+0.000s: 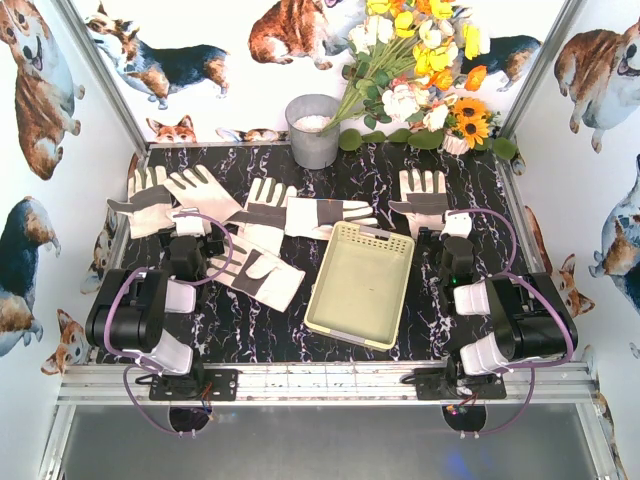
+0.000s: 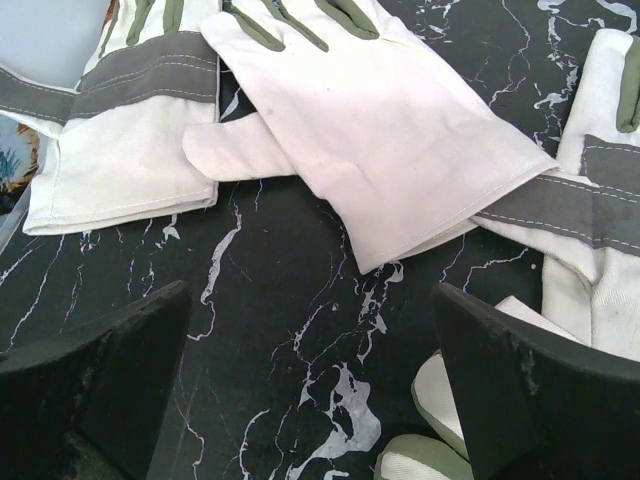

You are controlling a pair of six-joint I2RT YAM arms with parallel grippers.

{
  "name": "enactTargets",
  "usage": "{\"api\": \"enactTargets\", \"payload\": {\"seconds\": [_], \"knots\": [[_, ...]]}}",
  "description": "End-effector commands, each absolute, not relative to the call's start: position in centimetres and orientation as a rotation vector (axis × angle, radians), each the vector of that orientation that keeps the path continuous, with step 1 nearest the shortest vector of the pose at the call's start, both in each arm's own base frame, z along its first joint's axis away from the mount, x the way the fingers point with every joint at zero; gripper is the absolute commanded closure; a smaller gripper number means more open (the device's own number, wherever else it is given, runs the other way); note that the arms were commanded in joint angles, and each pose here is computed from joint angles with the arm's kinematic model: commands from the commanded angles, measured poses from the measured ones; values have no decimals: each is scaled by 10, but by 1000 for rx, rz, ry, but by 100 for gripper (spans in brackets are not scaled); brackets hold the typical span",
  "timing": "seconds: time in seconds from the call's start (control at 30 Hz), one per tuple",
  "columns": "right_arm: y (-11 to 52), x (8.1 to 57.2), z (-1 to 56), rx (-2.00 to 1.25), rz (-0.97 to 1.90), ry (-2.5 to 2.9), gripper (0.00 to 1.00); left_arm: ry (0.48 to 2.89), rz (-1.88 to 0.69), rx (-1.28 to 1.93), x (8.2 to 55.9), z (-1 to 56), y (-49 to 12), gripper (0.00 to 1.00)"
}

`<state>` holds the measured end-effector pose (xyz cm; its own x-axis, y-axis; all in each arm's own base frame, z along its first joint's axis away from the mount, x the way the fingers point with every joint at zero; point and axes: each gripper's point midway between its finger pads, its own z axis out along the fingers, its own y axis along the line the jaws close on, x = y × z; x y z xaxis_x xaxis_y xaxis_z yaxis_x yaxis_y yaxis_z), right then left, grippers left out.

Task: Put the gloves into the storage basket
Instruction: Pick up the glove from the center of the board.

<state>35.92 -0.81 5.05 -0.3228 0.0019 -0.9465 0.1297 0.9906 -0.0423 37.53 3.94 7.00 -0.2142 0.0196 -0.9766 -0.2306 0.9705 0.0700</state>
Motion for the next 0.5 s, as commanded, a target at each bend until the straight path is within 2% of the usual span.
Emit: {"api": "enactTargets", "payload": {"seconds": [0.0, 0.3, 0.47], "knots": [[-13, 377, 82, 116, -144, 1780, 0, 1716, 225, -152, 385, 86, 36, 0], [-13, 378, 82, 116, -144, 1779, 0, 1716, 226, -151, 385, 86, 36, 0], [-15, 377, 83, 119, -151, 1772, 0, 1732, 312, -287, 384, 97, 57, 0]]}}
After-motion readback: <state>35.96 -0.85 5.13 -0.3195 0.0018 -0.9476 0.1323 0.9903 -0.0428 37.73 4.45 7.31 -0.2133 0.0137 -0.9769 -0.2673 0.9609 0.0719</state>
